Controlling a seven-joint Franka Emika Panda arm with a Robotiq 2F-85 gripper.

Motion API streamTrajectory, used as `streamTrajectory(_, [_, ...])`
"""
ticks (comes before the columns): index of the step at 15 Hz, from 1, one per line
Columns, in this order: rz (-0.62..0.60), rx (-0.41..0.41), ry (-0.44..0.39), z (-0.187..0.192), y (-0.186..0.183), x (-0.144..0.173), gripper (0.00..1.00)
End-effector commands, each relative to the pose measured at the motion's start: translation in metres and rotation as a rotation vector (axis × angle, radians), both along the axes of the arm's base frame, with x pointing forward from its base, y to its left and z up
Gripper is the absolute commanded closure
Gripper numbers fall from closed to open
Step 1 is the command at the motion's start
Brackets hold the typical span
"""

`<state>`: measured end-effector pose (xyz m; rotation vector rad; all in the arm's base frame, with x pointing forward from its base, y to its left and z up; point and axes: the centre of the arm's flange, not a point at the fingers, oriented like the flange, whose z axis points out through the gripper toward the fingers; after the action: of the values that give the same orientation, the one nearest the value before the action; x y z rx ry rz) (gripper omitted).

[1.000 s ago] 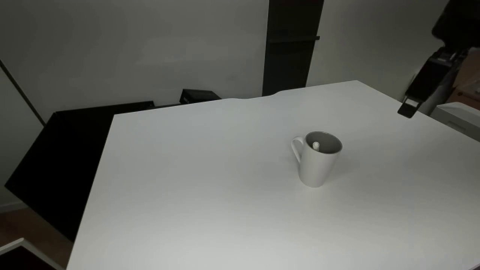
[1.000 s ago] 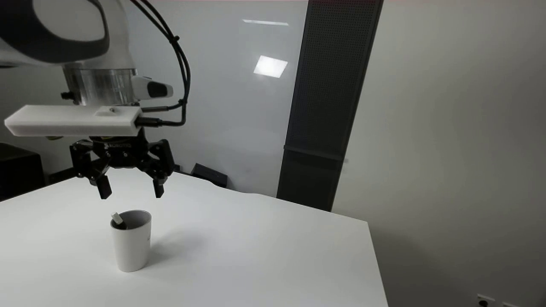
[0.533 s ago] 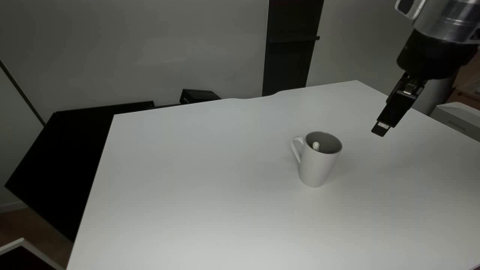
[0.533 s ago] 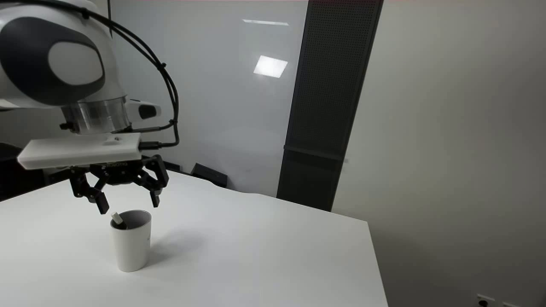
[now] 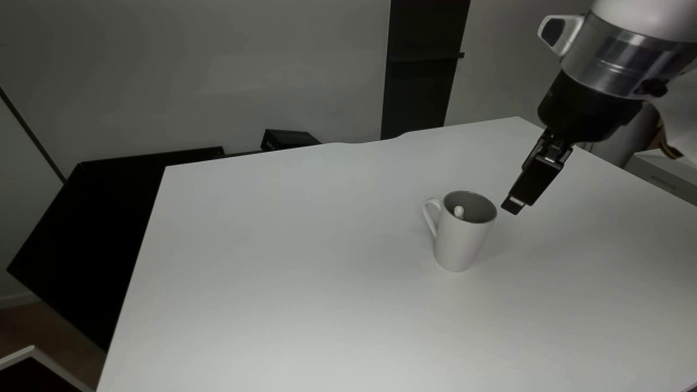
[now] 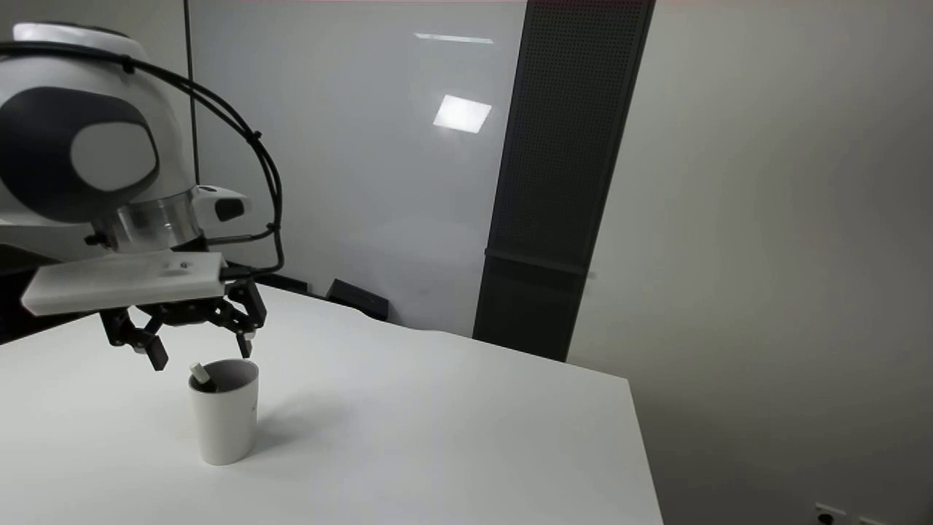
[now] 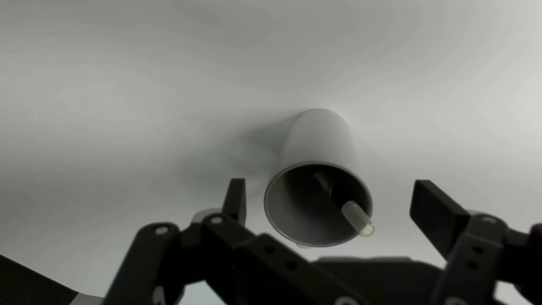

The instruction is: Remove the marker from the mug cup and place it on the table

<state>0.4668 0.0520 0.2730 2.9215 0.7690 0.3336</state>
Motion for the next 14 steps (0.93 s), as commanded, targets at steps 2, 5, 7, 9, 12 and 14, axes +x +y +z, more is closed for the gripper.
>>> streamTrajectory(2, [0.001,0.000,0.001,-0.001,0.001,0.000,0.00])
streamTrajectory(5, [0.028,-0.075,0.003,-0.003,0.006,0.000,0.00])
streamTrajectory(7, [0.060,-0.153,0.017,-0.008,0.011,0.002,0.00])
streamTrajectory(9, [0.066,-0.213,0.024,-0.010,0.015,0.004,0.00])
streamTrajectory(12, [0.081,-0.270,0.024,-0.012,0.023,0.008,0.00])
streamTrajectory(14, [0.087,-0.282,0.011,-0.015,0.031,0.013,0.00])
